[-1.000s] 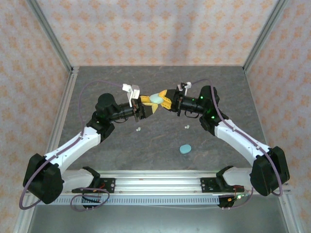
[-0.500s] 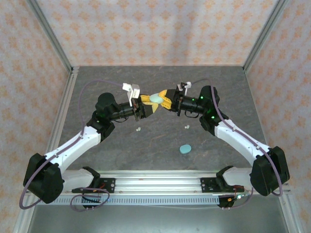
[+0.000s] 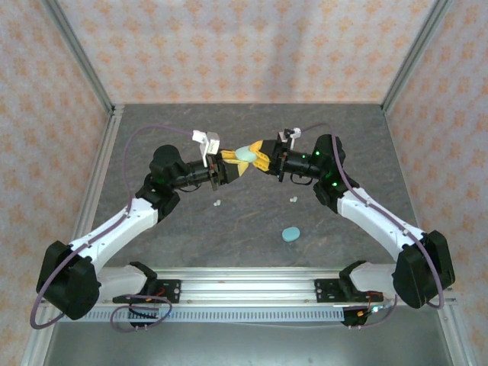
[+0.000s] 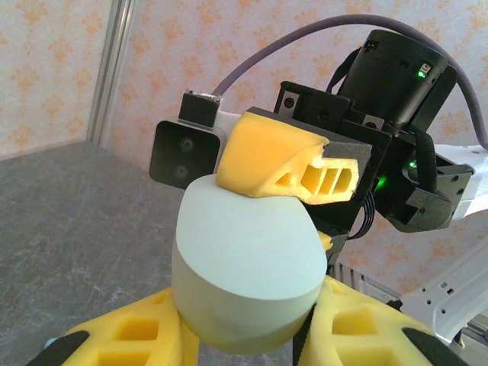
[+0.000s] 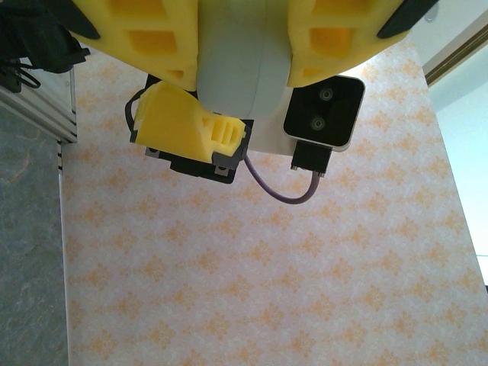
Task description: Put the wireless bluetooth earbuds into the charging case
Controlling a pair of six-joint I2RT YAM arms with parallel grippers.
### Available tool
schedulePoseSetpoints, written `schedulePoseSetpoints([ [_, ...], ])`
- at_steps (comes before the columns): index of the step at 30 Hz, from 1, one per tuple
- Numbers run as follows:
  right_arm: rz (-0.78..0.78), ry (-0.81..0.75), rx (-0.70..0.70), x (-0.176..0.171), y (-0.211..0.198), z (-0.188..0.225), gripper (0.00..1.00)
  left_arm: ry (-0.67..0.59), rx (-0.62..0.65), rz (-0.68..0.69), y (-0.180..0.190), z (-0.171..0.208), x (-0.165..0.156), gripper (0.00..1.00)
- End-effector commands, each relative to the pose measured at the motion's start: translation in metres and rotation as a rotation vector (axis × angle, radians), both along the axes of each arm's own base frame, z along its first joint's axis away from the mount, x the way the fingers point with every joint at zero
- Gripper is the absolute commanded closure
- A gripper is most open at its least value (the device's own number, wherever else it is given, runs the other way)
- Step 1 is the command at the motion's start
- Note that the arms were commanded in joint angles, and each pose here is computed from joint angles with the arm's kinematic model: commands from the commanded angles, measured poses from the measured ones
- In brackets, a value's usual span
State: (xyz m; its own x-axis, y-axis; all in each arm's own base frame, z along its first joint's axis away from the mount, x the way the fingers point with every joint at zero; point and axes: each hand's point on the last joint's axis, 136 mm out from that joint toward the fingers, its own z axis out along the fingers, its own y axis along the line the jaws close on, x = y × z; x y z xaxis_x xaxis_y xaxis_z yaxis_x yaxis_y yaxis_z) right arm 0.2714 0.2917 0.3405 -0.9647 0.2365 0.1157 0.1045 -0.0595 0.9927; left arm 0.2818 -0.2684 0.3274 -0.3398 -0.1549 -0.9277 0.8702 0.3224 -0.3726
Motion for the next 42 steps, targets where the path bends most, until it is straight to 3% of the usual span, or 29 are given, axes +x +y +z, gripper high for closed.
schedulePoseSetpoints([
  [1, 0.063, -0.055, 0.003, -0.015, 0.005, 0.015, 0.95, -0.099, -0.016, -0.015, 0.002, 0.030, -0.008, 0.75],
  [2, 0.065, -0.057, 0.004, -0.015, 0.005, 0.015, 0.96, -0.101, -0.009, -0.013, 0.002, 0.029, -0.009, 0.74],
  [7, 0.080, -0.064, 0.008, -0.016, 0.006, 0.018, 0.96, -0.110, 0.030, -0.002, 0.006, 0.024, -0.013, 0.45],
  [12, 0.088, -0.072, 0.012, -0.018, 0.006, 0.022, 0.97, -0.116, 0.028, 0.004, 0.007, 0.025, -0.014, 0.38],
  [20, 0.088, -0.078, 0.017, -0.020, 0.005, 0.025, 0.97, -0.105, 0.027, -0.038, 0.001, 0.024, -0.014, 0.42],
  [31, 0.100, -0.080, 0.015, -0.023, 0.007, 0.024, 0.97, -0.110, 0.027, -0.049, 0.000, 0.025, -0.013, 0.61],
  [38, 0.096, -0.073, 0.018, -0.022, 0.007, 0.024, 0.97, -0.107, 0.030, -0.054, -0.001, 0.023, -0.014, 0.59],
  [42, 0.097, -0.074, 0.018, -0.022, 0.008, 0.024, 0.96, -0.111, 0.030, -0.059, -0.001, 0.025, -0.015, 0.67],
])
